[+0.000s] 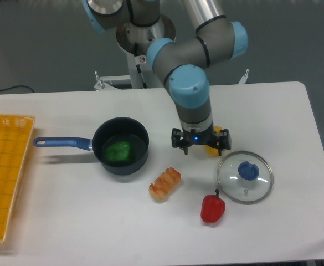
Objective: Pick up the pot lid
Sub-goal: 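Move the gripper from the saucepan over to the glass lid's blue knob, then lower the open gripper around the blue knob of the glass lid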
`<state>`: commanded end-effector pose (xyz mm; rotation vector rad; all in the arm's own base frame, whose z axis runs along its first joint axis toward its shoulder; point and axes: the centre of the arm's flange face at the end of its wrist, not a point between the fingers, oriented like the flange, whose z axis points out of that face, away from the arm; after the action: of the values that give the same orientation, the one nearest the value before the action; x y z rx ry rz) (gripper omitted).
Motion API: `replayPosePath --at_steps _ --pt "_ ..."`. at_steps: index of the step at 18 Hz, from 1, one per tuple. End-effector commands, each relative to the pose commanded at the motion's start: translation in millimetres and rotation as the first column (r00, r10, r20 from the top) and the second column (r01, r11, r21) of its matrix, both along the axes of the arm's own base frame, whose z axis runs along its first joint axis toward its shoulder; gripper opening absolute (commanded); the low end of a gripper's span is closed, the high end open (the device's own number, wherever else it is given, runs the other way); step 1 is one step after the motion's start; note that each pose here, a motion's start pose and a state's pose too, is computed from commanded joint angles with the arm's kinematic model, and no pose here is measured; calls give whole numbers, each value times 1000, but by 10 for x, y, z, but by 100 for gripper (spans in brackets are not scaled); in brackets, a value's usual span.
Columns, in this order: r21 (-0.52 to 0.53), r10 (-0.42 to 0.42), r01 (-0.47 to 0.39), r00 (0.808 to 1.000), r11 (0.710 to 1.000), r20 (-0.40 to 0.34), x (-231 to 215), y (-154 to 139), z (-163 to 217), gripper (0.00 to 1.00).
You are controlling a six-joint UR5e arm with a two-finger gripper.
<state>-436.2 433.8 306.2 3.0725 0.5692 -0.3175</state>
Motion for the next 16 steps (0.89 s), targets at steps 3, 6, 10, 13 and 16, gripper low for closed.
replayPosePath --at_steps 3,6,10,13,16 --pt "-29 -104 104 995 994 3 -216 -97 -9 100" --pt "-58 -217 218 976 974 25 -447 -221 -96 100" --pt "-64 -264 267 963 962 48 -725 -299 -240 100" --pt "-54 -248 251 967 967 49 -877 -299 -306 100" --pt "-32 -236 238 970 971 59 -932 -290 -375 100"
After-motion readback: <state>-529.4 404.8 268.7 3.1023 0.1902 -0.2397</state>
